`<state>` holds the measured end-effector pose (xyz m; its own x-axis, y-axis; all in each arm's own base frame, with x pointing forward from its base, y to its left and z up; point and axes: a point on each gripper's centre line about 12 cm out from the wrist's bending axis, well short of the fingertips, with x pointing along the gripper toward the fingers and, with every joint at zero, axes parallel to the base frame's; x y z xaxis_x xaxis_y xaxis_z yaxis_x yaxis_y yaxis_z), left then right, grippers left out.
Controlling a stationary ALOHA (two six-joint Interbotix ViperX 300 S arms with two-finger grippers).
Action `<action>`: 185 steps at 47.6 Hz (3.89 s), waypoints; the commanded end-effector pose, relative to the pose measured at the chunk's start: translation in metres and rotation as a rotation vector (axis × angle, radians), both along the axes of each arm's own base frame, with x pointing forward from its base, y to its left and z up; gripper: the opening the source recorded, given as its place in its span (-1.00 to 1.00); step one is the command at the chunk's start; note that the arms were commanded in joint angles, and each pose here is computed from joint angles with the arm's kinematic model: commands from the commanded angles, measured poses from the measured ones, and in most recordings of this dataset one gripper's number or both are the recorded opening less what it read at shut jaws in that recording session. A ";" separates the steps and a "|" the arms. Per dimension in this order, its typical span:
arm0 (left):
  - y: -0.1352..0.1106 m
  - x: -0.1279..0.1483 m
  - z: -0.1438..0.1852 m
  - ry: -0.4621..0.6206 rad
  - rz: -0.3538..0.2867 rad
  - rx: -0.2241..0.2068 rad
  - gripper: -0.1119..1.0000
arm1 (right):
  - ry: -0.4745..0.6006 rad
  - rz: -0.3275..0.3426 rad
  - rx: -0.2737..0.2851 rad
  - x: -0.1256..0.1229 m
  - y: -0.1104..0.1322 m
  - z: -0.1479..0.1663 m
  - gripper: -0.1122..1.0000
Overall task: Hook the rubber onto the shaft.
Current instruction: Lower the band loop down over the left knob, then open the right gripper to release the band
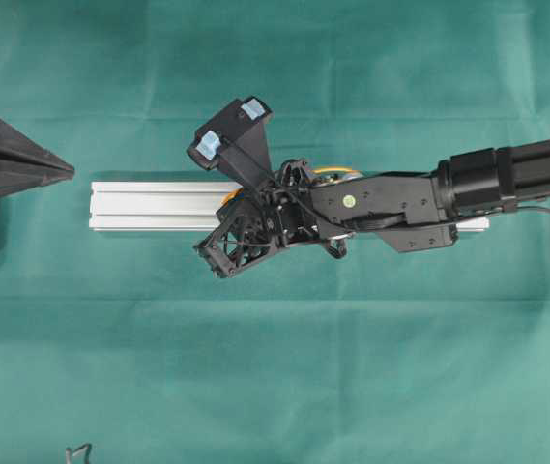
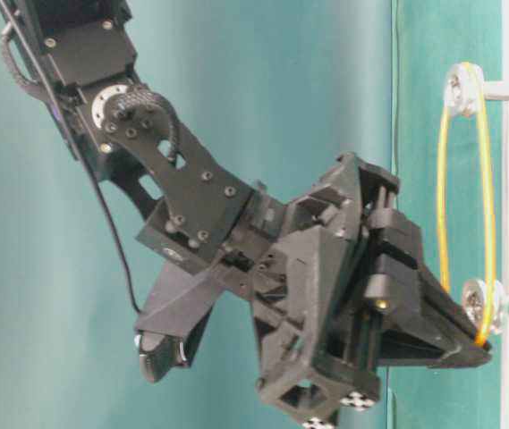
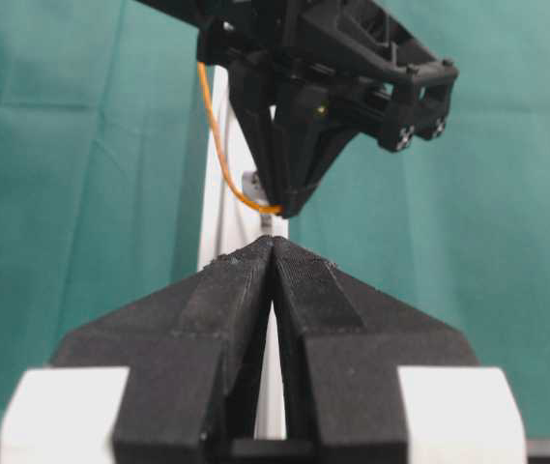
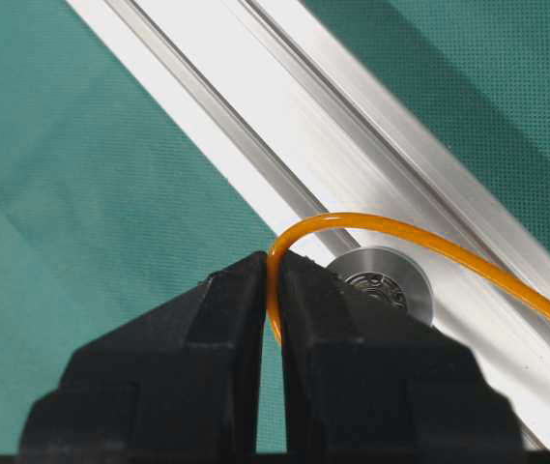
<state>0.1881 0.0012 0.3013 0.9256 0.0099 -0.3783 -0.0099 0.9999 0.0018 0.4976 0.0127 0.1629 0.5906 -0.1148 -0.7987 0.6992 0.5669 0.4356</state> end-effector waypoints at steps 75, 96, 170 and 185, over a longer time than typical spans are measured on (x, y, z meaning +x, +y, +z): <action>0.000 0.003 0.013 -0.031 0.001 0.005 -0.80 | 0.010 -0.002 0.024 -0.003 0.010 -0.005 -0.67; 0.001 0.003 0.014 -0.034 0.003 0.003 -0.80 | 0.041 -0.006 0.026 -0.022 0.012 -0.001 -0.67; 0.000 0.003 0.014 -0.034 0.001 0.005 -0.80 | 0.074 0.027 -0.011 -0.050 0.009 0.008 -0.67; 0.001 0.002 0.014 -0.034 0.003 0.005 -0.80 | 0.079 0.026 -0.012 -0.051 0.009 0.008 0.25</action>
